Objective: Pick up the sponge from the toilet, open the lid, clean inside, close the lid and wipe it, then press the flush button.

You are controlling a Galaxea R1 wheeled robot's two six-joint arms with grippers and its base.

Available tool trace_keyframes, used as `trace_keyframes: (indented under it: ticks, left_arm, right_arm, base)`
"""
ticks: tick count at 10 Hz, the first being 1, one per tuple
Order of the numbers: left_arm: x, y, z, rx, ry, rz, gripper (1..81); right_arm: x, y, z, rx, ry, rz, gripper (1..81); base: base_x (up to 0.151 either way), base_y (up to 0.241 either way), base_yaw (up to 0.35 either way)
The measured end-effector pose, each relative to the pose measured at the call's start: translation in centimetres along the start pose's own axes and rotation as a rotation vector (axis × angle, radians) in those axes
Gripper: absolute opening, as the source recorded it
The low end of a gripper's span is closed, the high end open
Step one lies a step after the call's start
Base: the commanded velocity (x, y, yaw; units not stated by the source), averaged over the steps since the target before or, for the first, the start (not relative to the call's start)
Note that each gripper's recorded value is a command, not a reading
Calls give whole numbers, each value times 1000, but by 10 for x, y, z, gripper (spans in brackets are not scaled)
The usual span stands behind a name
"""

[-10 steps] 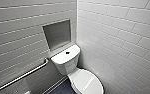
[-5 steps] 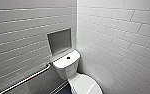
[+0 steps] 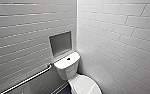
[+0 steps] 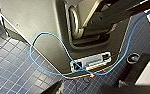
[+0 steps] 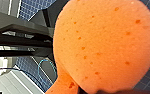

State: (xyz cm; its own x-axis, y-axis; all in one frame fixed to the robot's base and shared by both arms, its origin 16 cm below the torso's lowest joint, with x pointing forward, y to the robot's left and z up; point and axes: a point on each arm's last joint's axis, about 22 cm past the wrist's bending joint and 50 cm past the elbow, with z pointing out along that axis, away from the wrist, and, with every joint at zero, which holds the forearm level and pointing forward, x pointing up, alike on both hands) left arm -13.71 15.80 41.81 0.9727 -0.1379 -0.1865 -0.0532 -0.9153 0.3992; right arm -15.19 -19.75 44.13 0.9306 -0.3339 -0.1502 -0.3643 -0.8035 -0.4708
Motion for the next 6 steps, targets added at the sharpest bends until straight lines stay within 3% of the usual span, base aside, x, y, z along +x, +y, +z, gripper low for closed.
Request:
trace_keyframes:
  ticks: [4, 6]
  left_arm:
    - [-35, 7, -4, -4, -31, -23, 811]
    - [-26, 6, -5, 2, 7, -11, 811]
  right_arm:
    - [-31, 15, -16, -33, -28, 9, 10]
    - [-22, 11, -13, -16, 7, -11, 10]
  base:
    - [0, 0, 0]
    - [0, 0, 0]
